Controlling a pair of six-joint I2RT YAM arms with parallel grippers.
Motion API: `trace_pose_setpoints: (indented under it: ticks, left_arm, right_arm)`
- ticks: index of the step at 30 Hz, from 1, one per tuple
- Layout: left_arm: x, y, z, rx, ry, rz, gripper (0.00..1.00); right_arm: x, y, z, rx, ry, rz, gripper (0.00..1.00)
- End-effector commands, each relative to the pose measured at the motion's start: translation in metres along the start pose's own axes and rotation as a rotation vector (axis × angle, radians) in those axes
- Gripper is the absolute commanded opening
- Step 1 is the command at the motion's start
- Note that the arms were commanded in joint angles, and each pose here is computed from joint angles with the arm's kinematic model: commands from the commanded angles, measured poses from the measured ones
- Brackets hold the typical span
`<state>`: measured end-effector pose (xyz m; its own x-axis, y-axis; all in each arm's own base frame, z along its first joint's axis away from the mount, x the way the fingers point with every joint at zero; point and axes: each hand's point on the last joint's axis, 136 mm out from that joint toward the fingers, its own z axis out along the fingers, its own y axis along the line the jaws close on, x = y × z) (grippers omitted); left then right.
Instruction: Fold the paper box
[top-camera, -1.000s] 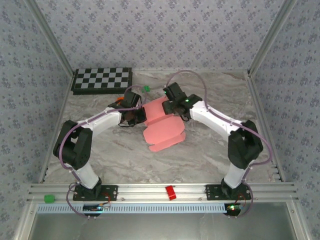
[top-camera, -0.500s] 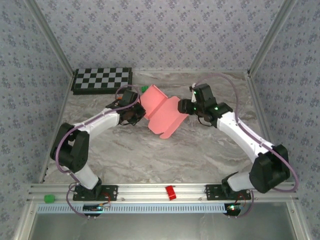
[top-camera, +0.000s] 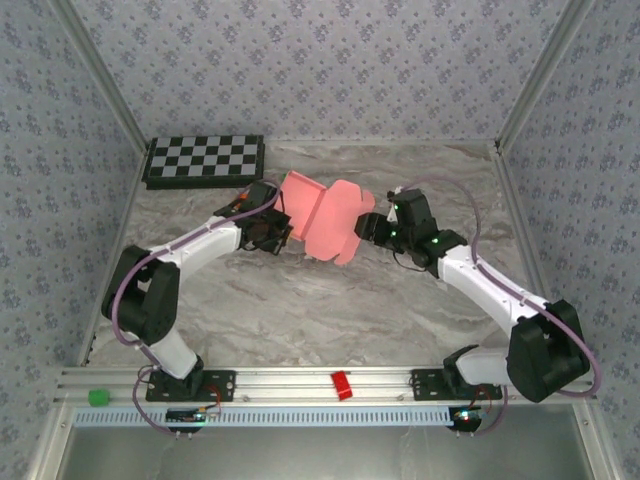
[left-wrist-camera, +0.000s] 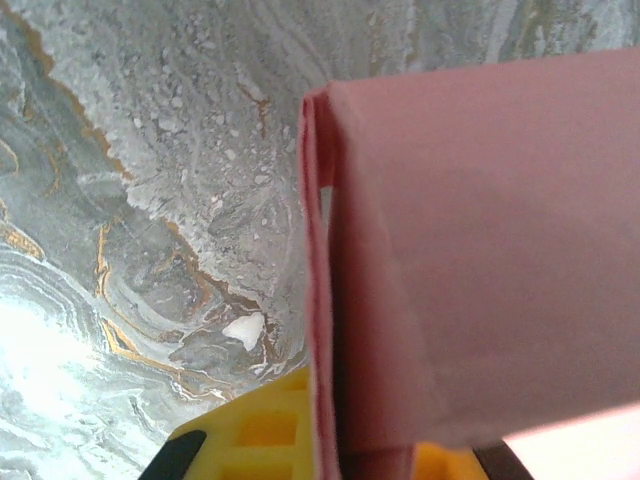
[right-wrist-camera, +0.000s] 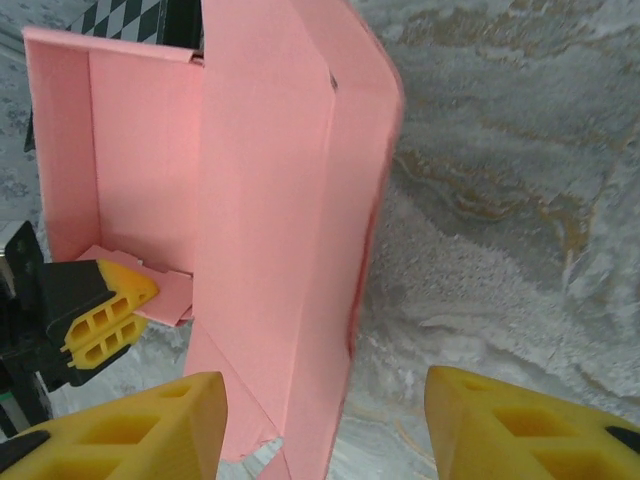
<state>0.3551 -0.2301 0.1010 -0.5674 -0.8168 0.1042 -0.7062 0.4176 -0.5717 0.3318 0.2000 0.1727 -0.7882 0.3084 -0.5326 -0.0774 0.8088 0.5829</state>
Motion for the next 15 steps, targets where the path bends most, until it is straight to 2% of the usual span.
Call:
trace_pose_setpoints:
  ticks: [1, 15]
  left_arm:
    - [0.011, -0.003, 0.003, -0.023, 0.043, -0.102, 0.0]
    - [0.015, -0.001, 0.008, -0.015, 0.071, -0.147, 0.0]
  right_arm:
    - [-0.001, 0.013, 0.004, -0.063, -0.002, 0.049, 0.54]
    - [0.021, -0.002, 0.023, -0.018, 0.031, 0.105, 0.44]
